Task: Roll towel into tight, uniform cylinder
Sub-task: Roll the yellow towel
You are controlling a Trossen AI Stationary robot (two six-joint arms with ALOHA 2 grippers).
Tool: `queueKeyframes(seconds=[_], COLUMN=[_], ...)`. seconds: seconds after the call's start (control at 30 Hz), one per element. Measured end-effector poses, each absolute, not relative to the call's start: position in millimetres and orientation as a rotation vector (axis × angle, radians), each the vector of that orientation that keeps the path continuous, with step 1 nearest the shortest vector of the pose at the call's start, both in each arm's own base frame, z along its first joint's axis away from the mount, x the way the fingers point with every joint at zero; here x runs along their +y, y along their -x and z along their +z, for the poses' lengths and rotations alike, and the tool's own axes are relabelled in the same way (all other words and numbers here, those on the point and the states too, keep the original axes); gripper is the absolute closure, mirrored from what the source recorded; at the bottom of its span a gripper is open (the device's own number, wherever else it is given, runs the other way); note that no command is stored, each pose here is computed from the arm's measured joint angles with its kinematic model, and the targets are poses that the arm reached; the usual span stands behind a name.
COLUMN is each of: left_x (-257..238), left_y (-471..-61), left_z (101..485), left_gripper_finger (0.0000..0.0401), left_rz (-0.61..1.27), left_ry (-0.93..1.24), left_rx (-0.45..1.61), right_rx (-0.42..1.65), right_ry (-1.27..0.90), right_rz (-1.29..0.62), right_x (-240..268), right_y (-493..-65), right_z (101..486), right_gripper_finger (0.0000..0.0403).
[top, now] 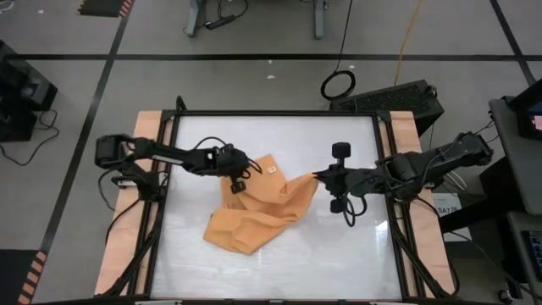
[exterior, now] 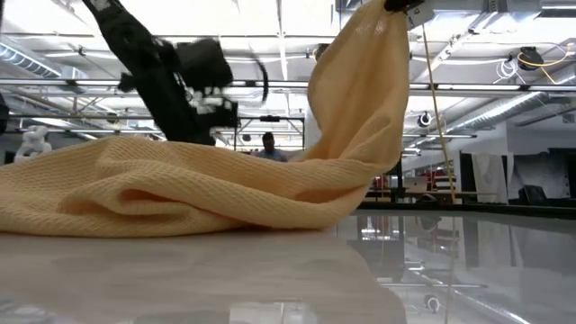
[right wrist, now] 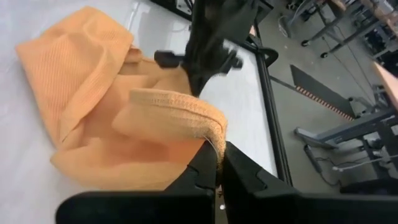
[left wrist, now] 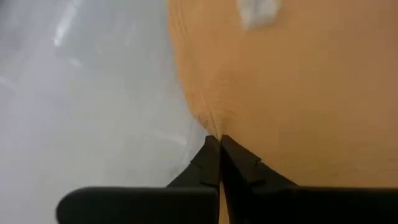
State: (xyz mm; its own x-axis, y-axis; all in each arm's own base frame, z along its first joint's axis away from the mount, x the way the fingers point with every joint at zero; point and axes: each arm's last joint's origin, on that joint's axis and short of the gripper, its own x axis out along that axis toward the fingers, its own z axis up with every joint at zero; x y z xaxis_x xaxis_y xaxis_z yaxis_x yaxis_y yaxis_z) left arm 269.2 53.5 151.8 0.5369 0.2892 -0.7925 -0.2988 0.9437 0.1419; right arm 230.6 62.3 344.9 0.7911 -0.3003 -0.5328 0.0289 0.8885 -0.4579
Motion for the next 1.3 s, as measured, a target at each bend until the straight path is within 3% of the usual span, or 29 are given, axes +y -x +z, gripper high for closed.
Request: queueKeyframes(seconds=[0.3, 0.37, 0.5, 0.6, 0.77, 1.07, 1.17, 1.3], left_x=[24, 13, -13, -32, -53, -88, -90, -74], left_y=[-233, -219, -195, -184, -181, -200, -204, -210], left_z=[238, 251, 266, 267, 255, 213, 204, 205], left_gripper_finger=[0.0398, 0.0398, 0.0399, 0.0399, 0.0389, 0.0296, 0.0263, 0.0236], left_rz=[0.499, 0.458, 0.203, 0.083, 0.036, -0.039, -0.016, 0.183], left_ry=[-0.076, -0.026, 0.148, 0.217, 0.254, 0.316, 0.286, 0.218], left_rx=[0.615, 0.563, 0.542, 0.587, 0.703, 0.969, 1.005, 0.913], right_rx=[0.697, 0.739, 0.848, 0.909, 0.929, 0.965, 0.974, 0.977], right_ry=[0.331, 0.292, 0.223, 0.209, 0.226, 0.191, 0.185, 0.206], right_rz=[-0.256, -0.282, -0.335, -0.357, -0.341, -0.231, -0.203, -0.192], right_x=[61, 59, 57, 56, 60, 65, 66, 66], right_y=[-241, -239, -230, -224, -221, -220, -220, -220], right_z=[331, 327, 318, 314, 313, 311, 311, 311], right_gripper_finger=[0.0401, 0.0401, 0.0401, 0.0401, 0.0401, 0.0401, 0.0401, 0.0401])
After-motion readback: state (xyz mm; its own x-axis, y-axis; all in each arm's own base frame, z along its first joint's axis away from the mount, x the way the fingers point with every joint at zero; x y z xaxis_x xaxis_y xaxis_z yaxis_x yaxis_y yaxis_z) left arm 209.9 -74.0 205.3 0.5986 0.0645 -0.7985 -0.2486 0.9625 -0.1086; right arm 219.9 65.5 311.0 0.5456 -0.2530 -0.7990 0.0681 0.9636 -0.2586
